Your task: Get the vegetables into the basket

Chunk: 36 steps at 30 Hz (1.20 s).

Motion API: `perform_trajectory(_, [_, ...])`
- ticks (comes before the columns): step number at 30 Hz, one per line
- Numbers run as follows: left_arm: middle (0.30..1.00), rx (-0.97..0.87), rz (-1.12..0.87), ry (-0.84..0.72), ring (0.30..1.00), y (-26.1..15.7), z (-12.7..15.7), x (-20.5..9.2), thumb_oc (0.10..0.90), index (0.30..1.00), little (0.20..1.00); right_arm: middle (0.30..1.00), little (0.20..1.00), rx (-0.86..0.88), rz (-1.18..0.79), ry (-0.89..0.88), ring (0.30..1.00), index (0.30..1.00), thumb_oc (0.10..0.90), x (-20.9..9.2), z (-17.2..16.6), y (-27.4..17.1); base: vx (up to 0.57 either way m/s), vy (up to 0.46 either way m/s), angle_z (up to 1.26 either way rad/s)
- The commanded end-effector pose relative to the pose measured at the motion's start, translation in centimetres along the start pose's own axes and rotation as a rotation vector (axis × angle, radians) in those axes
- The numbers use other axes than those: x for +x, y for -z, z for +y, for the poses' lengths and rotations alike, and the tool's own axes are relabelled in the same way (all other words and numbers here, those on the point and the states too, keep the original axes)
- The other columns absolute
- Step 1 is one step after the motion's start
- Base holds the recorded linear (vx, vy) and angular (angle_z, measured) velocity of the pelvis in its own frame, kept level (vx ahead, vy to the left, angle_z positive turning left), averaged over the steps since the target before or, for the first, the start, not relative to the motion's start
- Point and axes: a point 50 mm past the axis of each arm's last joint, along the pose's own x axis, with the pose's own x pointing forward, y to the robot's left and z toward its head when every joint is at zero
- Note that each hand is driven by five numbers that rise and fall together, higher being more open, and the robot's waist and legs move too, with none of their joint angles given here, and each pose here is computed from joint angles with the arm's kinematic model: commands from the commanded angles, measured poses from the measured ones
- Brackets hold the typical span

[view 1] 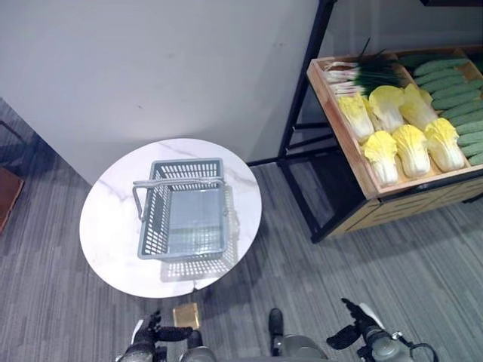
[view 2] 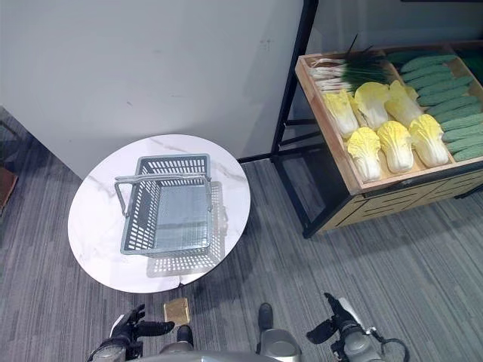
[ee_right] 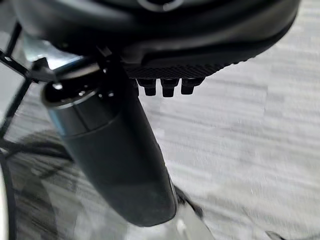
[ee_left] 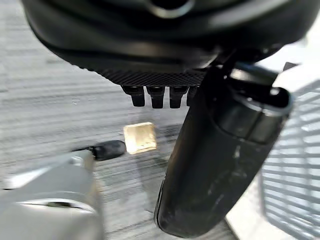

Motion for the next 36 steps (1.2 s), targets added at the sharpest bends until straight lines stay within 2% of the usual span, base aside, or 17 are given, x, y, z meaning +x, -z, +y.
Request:
perform_trajectory(1, [1.0,0.016,-0.075,-0.073,1.0,-2.1,3.1,0.3,0.9,1.0,1.0,1.0,1.0,0.031,-0.164,0.126,1.0,1.0,0.9,0.5,-3.5,-3.8,0.0,0.0,0.0])
perform_trajectory(2, [1.0,0.017,-0.076,-0.071,1.0,-2.0,3.0,0.3,0.9,1.0,1.0,1.0,1.0,0.03,-0.196,0.162,1.0,1.0,0.9,0.4,-4.6,-4.4,0.02,0.001,-0.03])
perform_trajectory(3, [1.0,0.011,-0.077,-0.071,1.0,-1.7,3.0,0.2,0.9,1.0,1.0,1.0,1.0,-0.009,-0.284,0.244,1.0,1.0,0.9,0.0,-7.3,-6.2,0.01,0.011,-0.04])
perform_trajectory(4, [1.0,0.003,-0.079,-0.069,1.0,-1.6,2.9,0.2,0.9,1.0,1.0,1.0,1.0,-0.102,-0.374,0.279,1.0,1.0,0.9,-0.6,-8.7,-8.1,0.01,0.007,-0.04])
perform_trajectory(5, [1.0,0.003,-0.079,-0.069,1.0,-1.6,2.9,0.2,0.9,1.0,1.0,1.0,1.0,-0.103,-0.373,0.279,1.0,1.0,0.9,-0.6,-8.7,-8.1,0.0,0.011,-0.03])
perform_trajectory(6, [1.0,0.001,-0.082,-0.065,1.0,-1.6,2.8,0.1,0.9,1.0,1.0,1.0,1.0,-0.179,-0.448,0.307,1.0,1.0,0.9,-1.3,-9.7,-9.6,0.0,0.0,0.0])
perform_trajectory(8, [1.0,0.003,-0.085,-0.053,1.0,-1.3,2.5,0.0,0.9,1.0,1.0,1.0,1.0,-0.479,-0.646,0.416,1.0,1.0,0.9,-3.9,-12.6,-14.3,0.01,0.017,0.0])
perform_trajectory(9, [1.0,0.003,-0.085,-0.052,1.0,-1.3,2.5,0.0,0.9,1.0,1.0,1.0,1.0,-0.48,-0.645,0.416,1.0,1.0,0.9,-3.9,-12.6,-14.3,0.01,0.034,-0.01])
perform_trajectory(10, [1.0,-0.001,-0.078,-0.053,1.0,-1.1,2.4,0.0,0.9,1.0,1.0,1.0,1.0,-0.557,-0.722,0.446,1.0,1.0,0.9,-5.0,-13.1,-16.0,0.01,0.04,0.01])
perform_trajectory(11, [1.0,0.007,-0.073,-0.054,1.0,-1.0,2.3,0.0,0.9,1.0,1.0,1.0,1.0,-0.653,-0.887,0.505,1.0,1.0,0.9,-7.5,-13.6,-19.6,0.02,0.051,0.01])
perform_trajectory(12, [1.0,0.012,-0.069,-0.057,1.0,-0.9,2.3,0.0,0.9,1.0,1.0,1.0,1.0,-0.686,-0.933,0.528,1.0,1.0,0.9,-8.3,-13.8,-20.6,0.01,0.038,0.02])
perform_trajectory(17, [1.0,0.031,-0.065,-0.062,1.0,-0.8,2.2,0.0,0.9,1.0,1.0,1.0,1.0,-0.696,-1.133,0.577,1.0,1.0,0.9,-10.9,-13.1,-24.8,0.0,0.03,0.05])
perform_trajectory(21, [1.0,0.05,-0.102,-0.049,1.0,-1.8,1.8,0.1,0.9,1.0,1.0,1.0,1.0,-0.576,-1.34,0.498,1.0,1.0,0.9,-12.9,-10.6,-29.6,-0.02,0.028,0.1])
perform_trajectory(24, [1.0,0.048,-0.143,-0.033,1.0,-2.9,1.6,0.2,0.9,1.0,1.0,1.0,1.0,-0.457,-1.421,0.435,1.0,1.0,0.9,-13.4,-9.1,-32.7,-0.05,0.021,0.13])
perform_trajectory(29, [1.0,0.037,-0.235,0.0,1.0,-5.1,1.2,0.3,0.9,1.0,1.0,1.0,1.0,-0.386,-1.462,0.432,1.0,1.0,0.9,-14.2,-8.5,-37.1,-0.07,0.014,0.13])
perform_trajectory(32, [1.0,0.038,-0.324,0.033,1.0,-7.3,1.3,0.1,0.9,1.0,1.0,1.0,1.0,-0.387,-1.44,0.48,1.0,1.0,0.9,-14.5,-9.4,-39.5,-0.07,0.004,0.1])
perform_trajectory(36, [1.0,0.047,-0.374,0.051,1.0,-8.8,1.4,0.0,0.9,1.0,1.0,1.0,1.0,-0.358,-1.389,0.492,1.0,1.0,0.9,-13.9,-9.8,-40.7,-0.05,0.01,0.1])
